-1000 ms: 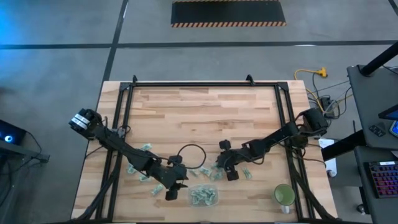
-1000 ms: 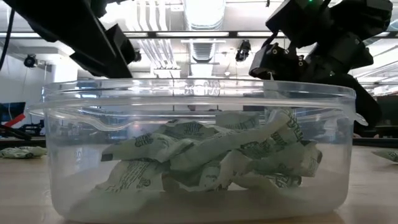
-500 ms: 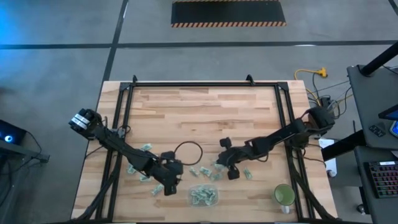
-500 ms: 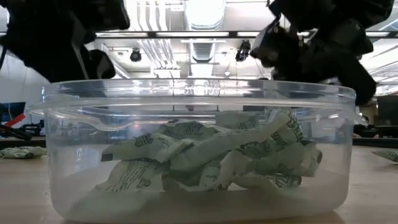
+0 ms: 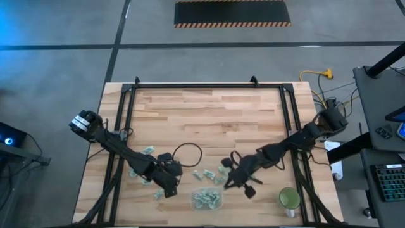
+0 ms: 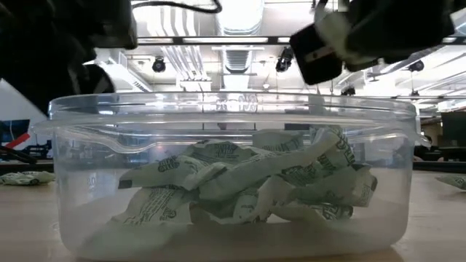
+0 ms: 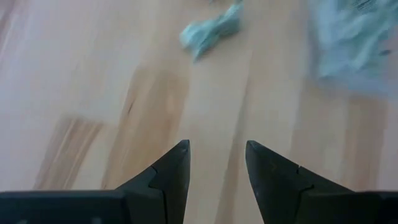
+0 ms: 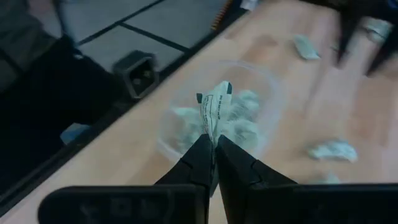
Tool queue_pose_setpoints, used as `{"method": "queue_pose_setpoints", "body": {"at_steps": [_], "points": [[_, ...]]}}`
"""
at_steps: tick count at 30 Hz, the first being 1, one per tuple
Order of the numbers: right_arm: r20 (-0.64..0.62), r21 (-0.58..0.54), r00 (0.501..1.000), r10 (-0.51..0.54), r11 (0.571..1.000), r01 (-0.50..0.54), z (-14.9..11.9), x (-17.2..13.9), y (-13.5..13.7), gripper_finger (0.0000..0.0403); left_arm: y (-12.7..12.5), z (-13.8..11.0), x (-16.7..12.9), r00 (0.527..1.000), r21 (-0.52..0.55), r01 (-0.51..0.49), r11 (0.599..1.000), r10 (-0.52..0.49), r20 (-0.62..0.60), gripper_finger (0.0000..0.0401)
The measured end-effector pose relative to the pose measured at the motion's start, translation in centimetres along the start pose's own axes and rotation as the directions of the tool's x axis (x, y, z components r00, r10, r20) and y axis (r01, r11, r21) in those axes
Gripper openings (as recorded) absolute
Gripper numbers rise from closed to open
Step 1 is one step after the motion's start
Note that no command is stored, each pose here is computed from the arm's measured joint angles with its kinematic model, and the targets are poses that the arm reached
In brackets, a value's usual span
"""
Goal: Pick and place Stevia / Truvia into bins
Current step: Put the stevia packet into the transparent container
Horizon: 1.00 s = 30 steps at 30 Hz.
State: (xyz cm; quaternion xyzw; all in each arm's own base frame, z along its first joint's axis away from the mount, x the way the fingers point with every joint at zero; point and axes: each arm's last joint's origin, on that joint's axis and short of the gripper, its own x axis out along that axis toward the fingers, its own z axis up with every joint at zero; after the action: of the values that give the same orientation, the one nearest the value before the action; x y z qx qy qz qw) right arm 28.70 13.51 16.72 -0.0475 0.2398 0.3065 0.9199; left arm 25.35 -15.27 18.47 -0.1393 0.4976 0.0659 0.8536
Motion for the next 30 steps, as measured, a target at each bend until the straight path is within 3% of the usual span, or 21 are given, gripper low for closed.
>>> {"method": "queue_pose_setpoints", "body": {"at_steps": [4,8,21,26,30], "points": [[0.018,-0.048,0.999,0.028,0.998,-0.027,0.4,1.2,0.8,0.0012,0.3,-1.1,-0.2,0.995,-0.110,-0.060,0.992,0.050,-0.087,0.0139],[0.017,-0.050,0.999,0.026,0.998,-0.026,0.9,2.3,0.6,0.0012,-0.3,-2.0,-0.4,0.988,-0.211,-0.032,0.977,-0.001,-0.157,0.0139],[0.030,-0.056,0.999,0.026,0.998,-0.024,1.7,3.4,0.3,0.0013,-2.8,-4.1,-1.7,0.981,-0.387,-0.010,0.922,-0.065,-0.180,0.0135],[0.011,-0.050,1.000,0.026,0.998,-0.026,1.2,4.0,0.2,0.0013,-3.2,-4.9,-1.9,0.976,-0.457,-0.021,0.889,-0.080,-0.202,0.0116],[-0.012,-0.047,1.000,0.027,0.999,-0.027,0.6,5.0,0.0,0.0013,-3.4,-5.2,-2.0,0.975,-0.453,-0.020,0.891,-0.083,-0.206,0.0096]]}}
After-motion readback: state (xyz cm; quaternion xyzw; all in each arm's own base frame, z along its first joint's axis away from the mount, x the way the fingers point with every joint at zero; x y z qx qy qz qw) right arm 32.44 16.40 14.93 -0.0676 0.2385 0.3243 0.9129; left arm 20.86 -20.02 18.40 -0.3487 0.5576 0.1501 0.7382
